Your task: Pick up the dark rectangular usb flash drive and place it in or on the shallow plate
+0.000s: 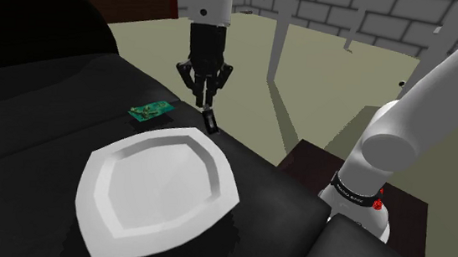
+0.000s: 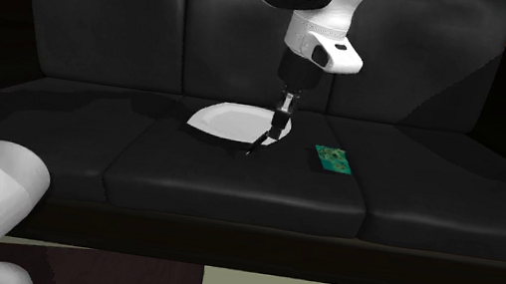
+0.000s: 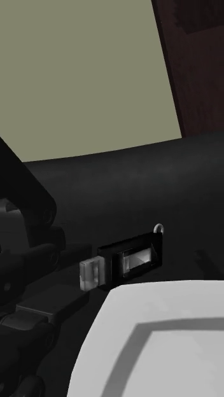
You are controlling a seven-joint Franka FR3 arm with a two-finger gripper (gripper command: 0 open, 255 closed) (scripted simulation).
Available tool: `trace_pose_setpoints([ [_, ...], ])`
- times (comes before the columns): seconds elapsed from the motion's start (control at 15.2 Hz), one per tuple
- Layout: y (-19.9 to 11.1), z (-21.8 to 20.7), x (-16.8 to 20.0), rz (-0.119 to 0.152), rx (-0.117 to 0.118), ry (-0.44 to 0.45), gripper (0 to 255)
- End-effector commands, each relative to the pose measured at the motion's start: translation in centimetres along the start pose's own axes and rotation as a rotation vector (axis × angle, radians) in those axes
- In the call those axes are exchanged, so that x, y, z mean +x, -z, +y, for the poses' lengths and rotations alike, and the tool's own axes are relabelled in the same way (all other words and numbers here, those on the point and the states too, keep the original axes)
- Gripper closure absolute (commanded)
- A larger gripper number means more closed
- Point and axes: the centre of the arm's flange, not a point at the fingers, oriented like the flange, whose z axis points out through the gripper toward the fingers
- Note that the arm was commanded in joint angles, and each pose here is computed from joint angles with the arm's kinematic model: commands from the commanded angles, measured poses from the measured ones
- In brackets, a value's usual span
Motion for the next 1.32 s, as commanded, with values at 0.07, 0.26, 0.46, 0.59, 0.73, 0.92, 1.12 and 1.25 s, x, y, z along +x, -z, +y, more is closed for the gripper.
trace_pose_setpoints([
  [0.07, 1.6, -0.2, -0.2, 0.0, 0.0, 0.0, 255],
  [0.26, 2.7, -0.4, -0.5, 0.0, 0.0, 0.0, 255],
  [0.46, 2.1, -3.9, -2.2, 0.0, 0.0, 0.0, 255],
  [0.59, 1.7, -6.3, -3.4, 0.0, 0.0, 0.0, 255],
  [0.73, 1.3, -8.6, -4.6, 0.0, 0.0, 0.0, 255],
  [0.92, 0.7, -12.1, -6.4, 0.0, 0.0, 0.0, 255],
  [1.12, -0.4, -15.1, -7.8, 0.0, 0.0, 0.0, 255],
  [1.25, -1.4, -14.9, -7.6, 0.0, 0.0, 0.0, 255],
])
